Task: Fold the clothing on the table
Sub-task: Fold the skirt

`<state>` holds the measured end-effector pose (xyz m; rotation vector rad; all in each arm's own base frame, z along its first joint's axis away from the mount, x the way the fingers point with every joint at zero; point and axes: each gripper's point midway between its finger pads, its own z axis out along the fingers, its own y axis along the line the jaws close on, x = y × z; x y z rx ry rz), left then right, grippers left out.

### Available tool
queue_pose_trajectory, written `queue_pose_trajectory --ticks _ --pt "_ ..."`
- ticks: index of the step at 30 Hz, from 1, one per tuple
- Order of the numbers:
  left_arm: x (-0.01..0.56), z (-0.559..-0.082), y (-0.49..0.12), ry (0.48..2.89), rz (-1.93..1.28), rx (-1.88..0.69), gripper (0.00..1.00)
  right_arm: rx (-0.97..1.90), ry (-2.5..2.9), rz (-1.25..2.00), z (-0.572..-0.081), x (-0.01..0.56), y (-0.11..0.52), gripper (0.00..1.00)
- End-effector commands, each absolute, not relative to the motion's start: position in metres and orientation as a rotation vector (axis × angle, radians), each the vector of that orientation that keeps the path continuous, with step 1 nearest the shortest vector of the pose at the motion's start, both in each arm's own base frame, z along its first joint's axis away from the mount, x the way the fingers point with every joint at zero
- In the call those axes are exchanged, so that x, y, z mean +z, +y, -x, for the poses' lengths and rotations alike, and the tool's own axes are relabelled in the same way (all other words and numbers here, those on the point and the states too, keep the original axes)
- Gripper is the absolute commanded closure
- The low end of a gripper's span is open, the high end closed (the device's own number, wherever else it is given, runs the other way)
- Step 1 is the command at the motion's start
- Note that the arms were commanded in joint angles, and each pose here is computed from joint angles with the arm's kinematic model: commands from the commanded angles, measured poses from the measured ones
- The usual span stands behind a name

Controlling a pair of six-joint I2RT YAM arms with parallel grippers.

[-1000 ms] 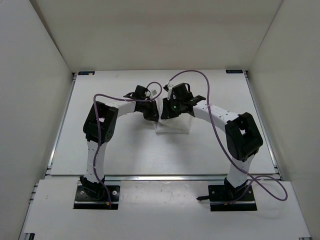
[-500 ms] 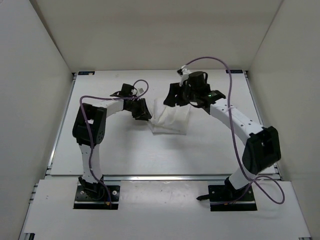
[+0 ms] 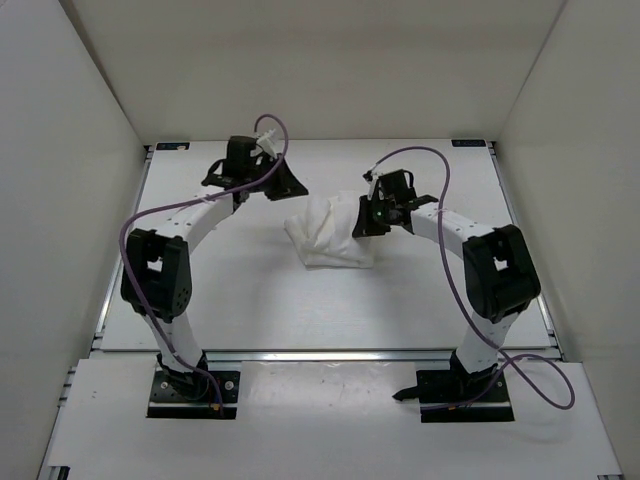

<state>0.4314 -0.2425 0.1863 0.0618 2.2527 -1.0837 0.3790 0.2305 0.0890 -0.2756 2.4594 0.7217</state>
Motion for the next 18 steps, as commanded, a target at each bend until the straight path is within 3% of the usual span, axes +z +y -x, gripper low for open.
queue_pose_trajectory --ticks 1,5,9,13,18 --pt "0.198 -0.409 -0.299 2.189 -0.183 -1.204 1.00 0.743 2.410 0.311 -0.395 0.093 0.242 1.00" --pt "0.165 -0.403 -0.328 2.242 -0.243 -1.063 1.00 0.745 2.429 0.303 -0.405 0.079 0.246 1.00" --pt "0.123 -0.414 -0.331 2.311 -0.248 -0.719 1.00 0.739 2.428 0.297 -0.411 0.077 0.246 1.00" --pt "0.092 -0.430 -0.301 2.348 -0.201 -0.391 1.00 0.739 2.442 0.303 -0.408 0.073 0.248 1.00" --pt "0.086 -0.451 -0.256 2.358 -0.105 -0.327 1.00 0.728 2.465 0.282 -0.405 0.063 0.237 1.00"
